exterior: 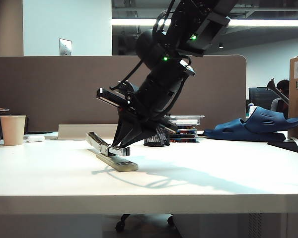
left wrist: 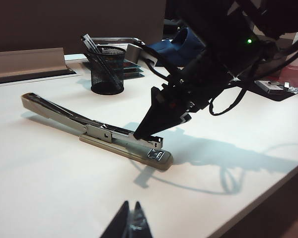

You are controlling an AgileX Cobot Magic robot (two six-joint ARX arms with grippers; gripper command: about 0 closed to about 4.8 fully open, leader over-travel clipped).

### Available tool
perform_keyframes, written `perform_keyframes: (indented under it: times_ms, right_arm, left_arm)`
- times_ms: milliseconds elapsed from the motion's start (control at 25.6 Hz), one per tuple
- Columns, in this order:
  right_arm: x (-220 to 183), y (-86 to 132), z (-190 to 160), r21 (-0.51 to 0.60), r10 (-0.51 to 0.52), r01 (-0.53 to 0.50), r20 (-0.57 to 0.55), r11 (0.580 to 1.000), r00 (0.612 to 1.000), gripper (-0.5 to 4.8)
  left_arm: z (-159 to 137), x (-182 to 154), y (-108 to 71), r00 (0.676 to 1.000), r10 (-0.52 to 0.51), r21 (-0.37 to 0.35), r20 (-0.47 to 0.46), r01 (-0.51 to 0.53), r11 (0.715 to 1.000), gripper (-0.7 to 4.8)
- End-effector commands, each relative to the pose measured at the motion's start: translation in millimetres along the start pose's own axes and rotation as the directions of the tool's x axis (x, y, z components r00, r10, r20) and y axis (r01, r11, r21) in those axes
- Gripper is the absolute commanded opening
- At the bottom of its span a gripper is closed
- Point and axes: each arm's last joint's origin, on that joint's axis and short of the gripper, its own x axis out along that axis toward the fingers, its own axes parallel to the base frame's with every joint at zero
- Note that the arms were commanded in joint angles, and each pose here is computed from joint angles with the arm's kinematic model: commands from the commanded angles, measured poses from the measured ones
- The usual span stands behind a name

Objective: Pick up a set of staples and put them into the open stapler.

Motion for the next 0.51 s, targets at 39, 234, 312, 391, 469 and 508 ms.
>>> perform_keyframes:
  times_ms: [39, 234, 312, 391, 469, 508]
  right_arm:
    - [-4, -2, 5, -0.006, -0.021, 0.021, 0.029, 1.000, 0.999, -0.05]
    - [-4, -2, 5, -0.006, -0.015, 0.015, 0.029, 1.000, 0.999, 0.28]
    - [-5, -1, 7, -0.007, -0.010, 0.011, 0.033, 1.000, 0.999, 0.49]
    - [-6, 0, 10, -0.009, -0.006, 0.007, 0.042, 1.000, 0.999, 0.53]
    - [-8, 2, 13, -0.012, -0.003, 0.004, 0.053, 1.000, 0.999, 0.53]
    - [-9, 3, 15, -0.014, -0.002, 0.003, 0.060, 1.000, 0.998, 0.53]
  left_arm:
    - [2, 0, 0.0, 1.000, -0.001, 0.008, 0.013, 0.001, 1.000, -0.06]
    - [2, 0, -0.1, 1.000, -0.002, 0.008, 0.012, 0.002, 1.000, -0.06]
    - [2, 0, -0.1, 1.000, -0.002, 0.008, 0.012, 0.002, 1.000, -0.06]
    - [2, 0, -0.1, 1.000, -0.002, 0.008, 0.012, 0.002, 1.000, -0.06]
    - [2, 0, -0.1, 1.000, -0.002, 0.008, 0.012, 0.002, 1.000, -0.06]
    - [2, 0, -0.1, 1.000, -0.002, 0.008, 0.012, 0.002, 1.000, -0.06]
